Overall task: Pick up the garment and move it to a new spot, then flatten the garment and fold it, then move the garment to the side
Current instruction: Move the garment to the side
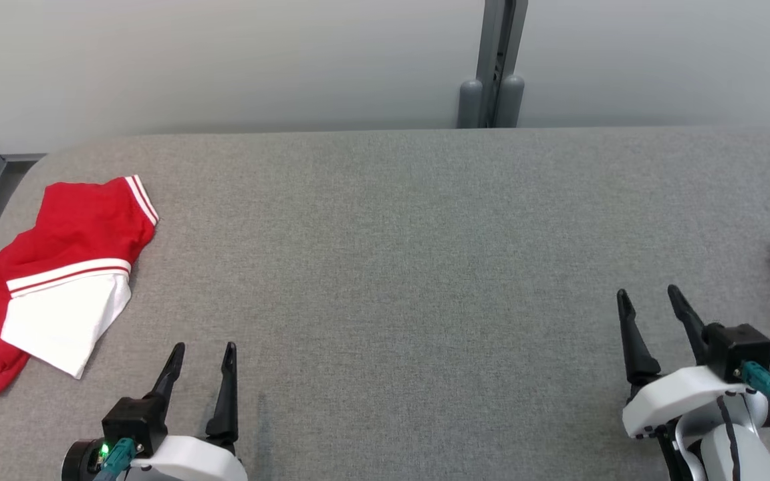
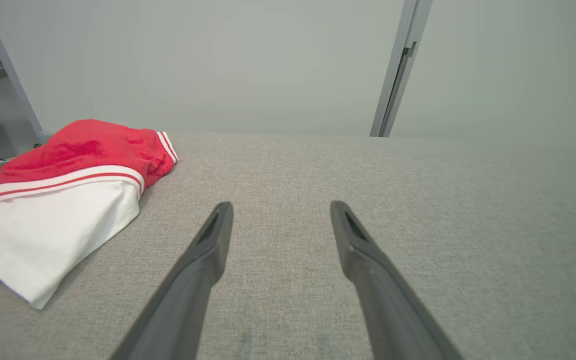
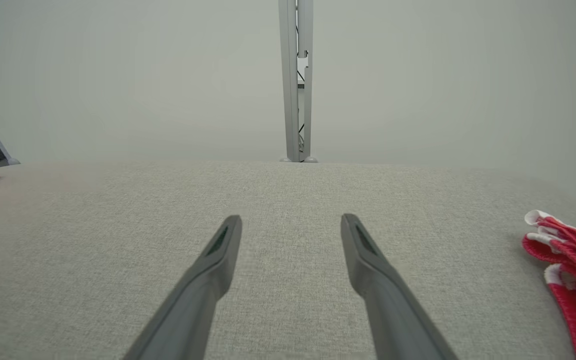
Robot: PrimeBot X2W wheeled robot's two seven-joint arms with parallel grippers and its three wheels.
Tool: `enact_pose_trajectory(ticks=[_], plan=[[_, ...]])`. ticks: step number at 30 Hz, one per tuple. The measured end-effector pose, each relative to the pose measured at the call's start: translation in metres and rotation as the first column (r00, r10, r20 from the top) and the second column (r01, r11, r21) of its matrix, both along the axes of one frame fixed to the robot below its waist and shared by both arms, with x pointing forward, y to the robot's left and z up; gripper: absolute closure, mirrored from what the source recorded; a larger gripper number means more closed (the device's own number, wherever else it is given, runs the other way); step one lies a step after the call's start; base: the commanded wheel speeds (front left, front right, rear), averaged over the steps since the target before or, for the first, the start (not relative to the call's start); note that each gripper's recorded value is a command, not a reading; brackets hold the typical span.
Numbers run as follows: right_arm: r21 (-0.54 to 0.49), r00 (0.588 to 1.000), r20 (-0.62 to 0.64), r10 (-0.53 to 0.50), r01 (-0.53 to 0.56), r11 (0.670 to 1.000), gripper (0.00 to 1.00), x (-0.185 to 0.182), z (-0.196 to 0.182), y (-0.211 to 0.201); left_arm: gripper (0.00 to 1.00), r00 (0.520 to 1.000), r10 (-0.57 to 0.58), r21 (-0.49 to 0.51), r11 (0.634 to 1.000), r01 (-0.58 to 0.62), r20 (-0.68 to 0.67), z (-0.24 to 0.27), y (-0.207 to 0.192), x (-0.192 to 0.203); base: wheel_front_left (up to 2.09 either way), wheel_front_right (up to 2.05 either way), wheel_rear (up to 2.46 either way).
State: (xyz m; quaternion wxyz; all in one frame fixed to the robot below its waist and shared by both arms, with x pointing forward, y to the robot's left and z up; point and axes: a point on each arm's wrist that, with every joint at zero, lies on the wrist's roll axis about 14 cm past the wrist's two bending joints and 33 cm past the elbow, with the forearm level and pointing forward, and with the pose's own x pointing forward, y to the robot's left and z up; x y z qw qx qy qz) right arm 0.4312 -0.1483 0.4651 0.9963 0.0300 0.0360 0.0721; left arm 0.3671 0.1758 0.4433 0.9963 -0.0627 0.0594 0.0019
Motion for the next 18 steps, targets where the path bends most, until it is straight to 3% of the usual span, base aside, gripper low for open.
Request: enact_pose_trajectory(ticks=[18], plan=[[0.085,1.000,0.029,0.003,-0.006,0.996,0.00,-0.050,0.010,0.005,0.00,0.997,0.076,0.013,0.997,-0.076,0.019,0.006,0.020,-0.036,0.00,0.00,0.00]])
